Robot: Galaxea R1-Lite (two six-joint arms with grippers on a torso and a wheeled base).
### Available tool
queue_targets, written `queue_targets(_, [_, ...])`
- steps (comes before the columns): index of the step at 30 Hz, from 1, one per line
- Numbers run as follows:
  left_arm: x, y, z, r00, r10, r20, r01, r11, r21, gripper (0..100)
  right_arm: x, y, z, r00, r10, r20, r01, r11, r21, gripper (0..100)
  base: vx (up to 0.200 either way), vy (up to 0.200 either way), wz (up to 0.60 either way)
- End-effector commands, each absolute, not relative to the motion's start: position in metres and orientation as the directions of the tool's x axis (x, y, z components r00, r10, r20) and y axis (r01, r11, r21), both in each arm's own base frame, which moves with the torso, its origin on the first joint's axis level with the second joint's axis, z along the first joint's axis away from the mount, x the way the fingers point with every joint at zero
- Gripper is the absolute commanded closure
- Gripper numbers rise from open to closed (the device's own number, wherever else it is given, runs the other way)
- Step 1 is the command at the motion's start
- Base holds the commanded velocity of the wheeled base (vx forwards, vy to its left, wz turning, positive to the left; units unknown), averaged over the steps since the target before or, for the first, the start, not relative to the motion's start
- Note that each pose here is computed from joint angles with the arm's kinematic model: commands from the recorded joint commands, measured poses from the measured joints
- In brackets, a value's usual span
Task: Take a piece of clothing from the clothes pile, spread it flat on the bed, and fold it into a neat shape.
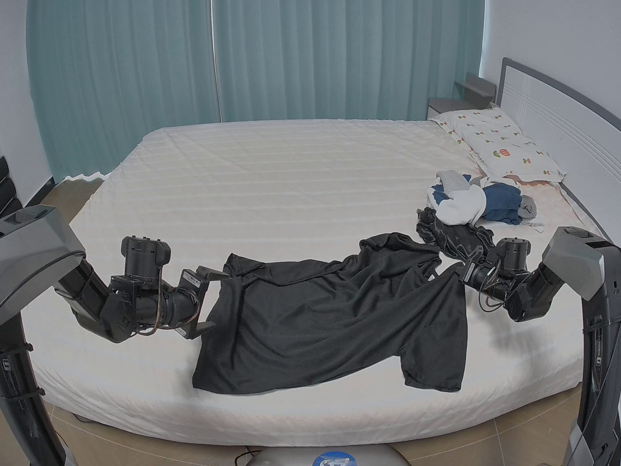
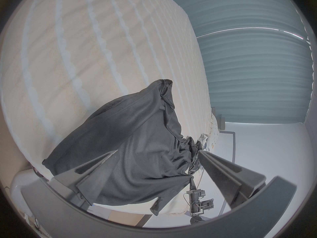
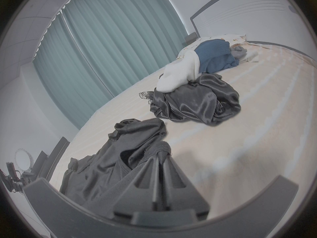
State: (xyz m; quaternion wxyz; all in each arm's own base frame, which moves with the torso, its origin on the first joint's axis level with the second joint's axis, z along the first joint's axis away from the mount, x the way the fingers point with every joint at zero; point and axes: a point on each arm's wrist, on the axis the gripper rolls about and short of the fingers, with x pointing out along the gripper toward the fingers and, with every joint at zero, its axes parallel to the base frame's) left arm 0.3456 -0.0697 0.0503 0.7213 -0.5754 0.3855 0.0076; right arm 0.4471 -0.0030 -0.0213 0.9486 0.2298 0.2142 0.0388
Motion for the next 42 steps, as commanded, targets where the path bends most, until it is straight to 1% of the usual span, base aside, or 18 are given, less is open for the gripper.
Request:
queue_targets(1, [0.346,-0.07,0.049,0.706,-0.418,-0.571,-0.46,0.343,-0.819,0,0.45,-0.001,-0.028,0.903,0.179,-0.391,0.016,0.894,0.448,0,0.0,0.0,0.0])
queue_targets(3, [0.345,-0.069,0.049,0.712,-0.406,-0.573,-0.457,0.352,-0.817,0,0.448,0.0,-0.034,0.9,0.181,-0.397,0.018,0.894,0.448,0,0.0,0.0,0.0])
queue_targets(5, [0.343,-0.069,0.047,0.71,-0.393,-0.584,-0.444,0.393,-0.805,0,0.443,-0.001,-0.035,0.894,0.178,-0.41,0.027,0.894,0.448,0,0.0,0.0,0.0])
queue_targets(6, [0.343,-0.069,0.046,0.708,-0.391,-0.588,-0.444,0.4,-0.802,0,0.442,-0.002,-0.036,0.893,0.177,-0.414,0.031,0.894,0.448,0,0.0,0.0,0.0])
queue_targets(8, [0.335,-0.069,0.04,0.69,-0.385,-0.613,-0.426,0.469,-0.774,0,0.435,-0.006,-0.027,0.893,0.169,-0.417,0.041,0.893,0.448,0,0.0,0.0,0.0])
queue_targets(9, [0.335,-0.069,0.039,0.688,-0.384,-0.616,-0.425,0.474,-0.771,0,0.434,-0.007,-0.027,0.893,0.167,-0.418,0.043,0.893,0.448,0,0.0,0.0,0.0])
queue_targets(10, [0.33,-0.069,0.036,0.675,-0.382,-0.631,-0.414,0.513,-0.752,0,0.426,-0.011,-0.022,0.89,0.159,-0.428,0.059,0.889,0.455,0,0.0,0.0,0.0])
queue_targets(16, [0.316,-0.068,0.028,0.639,-0.374,-0.672,-0.381,0.605,-0.699,0,0.386,-0.007,-0.007,0.865,0.175,-0.471,0.073,0.884,0.462,0,0.0,0.0,0.0])
queue_targets(21, [0.315,-0.07,0.025,0.634,-0.361,-0.684,-0.381,0.624,-0.683,0,0.343,0.01,-0.008,0.832,0.214,-0.513,0.093,0.856,0.508,0,0.0,0.0,0.0])
queue_targets(22, [0.315,-0.07,0.025,0.634,-0.361,-0.684,-0.381,0.624,-0.683,0,0.342,0.011,-0.008,0.83,0.215,-0.515,0.095,0.855,0.51,0,0.0,0.0,0.0])
queue_targets(23, [0.314,-0.072,0.023,0.629,-0.363,-0.687,-0.38,0.627,-0.68,0,0.326,0.017,-0.011,0.809,0.23,-0.541,0.103,0.851,0.515,0,0.0,0.0,0.0])
queue_targets(28, [0.314,-0.072,0.023,0.63,-0.358,-0.689,-0.383,0.628,-0.677,0,0.289,0.034,-0.023,0.754,0.281,-0.594,0.085,0.855,0.512,0,0.0,0.0,0.0])
queue_targets(31, [0.313,-0.073,0.023,0.627,-0.36,-0.691,-0.382,0.631,-0.675,0,0.275,0.042,-0.03,0.722,0.307,-0.619,0.073,0.857,0.51,0,0.0,0.0,0.0])
queue_targets(34, [0.312,-0.074,0.022,0.625,-0.355,-0.695,-0.385,0.634,-0.671,0,0.269,0.049,-0.031,0.709,0.326,-0.625,0.07,0.85,0.522,0,0.0,0.0,0.0])
queue_targets(38, [0.31,-0.073,0.019,0.604,-0.331,-0.725,-0.394,0.666,-0.633,0,0.265,0.049,-0.036,0.689,0.325,-0.648,0.087,0.851,0.518,0,0.0,0.0,0.0])
queue_targets(42, [0.31,-0.072,0.017,0.605,-0.305,-0.735,-0.397,0.685,-0.611,0,0.258,0.049,-0.04,0.668,0.321,-0.672,0.103,0.854,0.51,0,0.0,0.0,0.0])
